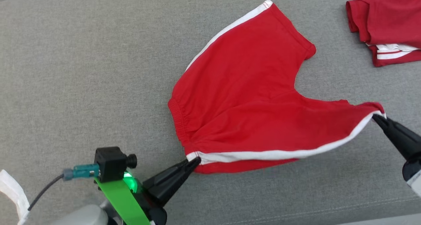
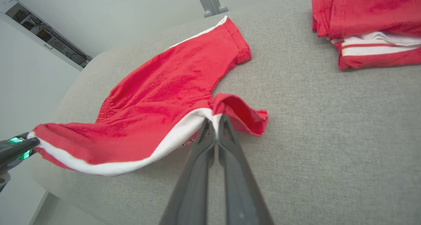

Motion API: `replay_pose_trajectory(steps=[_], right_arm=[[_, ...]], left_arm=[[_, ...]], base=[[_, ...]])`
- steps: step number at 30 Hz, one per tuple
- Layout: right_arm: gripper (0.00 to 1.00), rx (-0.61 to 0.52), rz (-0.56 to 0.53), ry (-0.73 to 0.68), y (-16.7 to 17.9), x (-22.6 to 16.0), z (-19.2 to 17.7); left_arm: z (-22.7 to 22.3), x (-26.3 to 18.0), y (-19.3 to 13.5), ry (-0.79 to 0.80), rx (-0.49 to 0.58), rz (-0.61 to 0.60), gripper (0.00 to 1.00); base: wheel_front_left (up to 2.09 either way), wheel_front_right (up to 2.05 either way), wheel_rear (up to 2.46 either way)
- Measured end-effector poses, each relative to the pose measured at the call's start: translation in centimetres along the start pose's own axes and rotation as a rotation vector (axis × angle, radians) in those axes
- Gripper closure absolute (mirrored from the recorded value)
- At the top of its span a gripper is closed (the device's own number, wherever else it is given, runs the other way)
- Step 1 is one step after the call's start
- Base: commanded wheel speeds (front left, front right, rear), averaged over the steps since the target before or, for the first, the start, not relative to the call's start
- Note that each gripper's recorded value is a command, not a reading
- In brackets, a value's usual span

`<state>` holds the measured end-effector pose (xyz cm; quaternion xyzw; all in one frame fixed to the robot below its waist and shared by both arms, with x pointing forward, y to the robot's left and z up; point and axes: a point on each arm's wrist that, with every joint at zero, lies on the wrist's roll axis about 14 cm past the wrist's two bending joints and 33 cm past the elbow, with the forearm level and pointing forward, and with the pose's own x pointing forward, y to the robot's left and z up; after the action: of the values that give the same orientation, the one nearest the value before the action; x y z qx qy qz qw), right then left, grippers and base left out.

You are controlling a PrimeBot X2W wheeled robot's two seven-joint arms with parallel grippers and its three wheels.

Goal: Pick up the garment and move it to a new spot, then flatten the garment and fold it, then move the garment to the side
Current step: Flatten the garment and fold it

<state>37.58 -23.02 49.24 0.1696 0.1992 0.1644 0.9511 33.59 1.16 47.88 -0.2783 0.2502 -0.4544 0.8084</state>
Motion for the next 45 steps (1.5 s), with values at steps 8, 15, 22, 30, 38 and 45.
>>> replay_pose_trajectory(steps=[8,15,22,30,38,45], right_arm=[[1.00,-0.073,0.049,0.112,-1.0,6.4,4.3],[1.00,-0.074,0.093,0.239,-1.1,12.4,6.5],[1.00,-0.096,0.134,0.311,-0.3,18.5,6.3],[1.00,-0.122,0.165,0.361,1.0,24.5,4.7],[0.00,-0.112,0.160,0.372,1.1,26.7,2.9],[0.00,-0.087,0.169,0.197,1.5,24.7,5.0]], left_arm=[[4.2,1.8,2.7,-0.123,-0.238,0.029,1.00],[7.5,3.0,5.4,-0.207,-0.389,0.053,1.00],[8.2,3.1,8.8,-0.224,-0.456,0.109,1.00],[7.0,2.1,12.3,-0.230,-0.488,0.212,1.00],[6.4,1.0,14.9,-0.256,-0.460,0.307,0.00],[7.7,-1.1,15.9,-0.325,-0.175,0.405,0.00]], base=[[0.00,0.00,0.00],[0.00,0.00,0.00],[0.00,0.00,0.00],[0.00,0.00,0.00],[0.00,0.00,0.00],[0.00,0.00,0.00]])
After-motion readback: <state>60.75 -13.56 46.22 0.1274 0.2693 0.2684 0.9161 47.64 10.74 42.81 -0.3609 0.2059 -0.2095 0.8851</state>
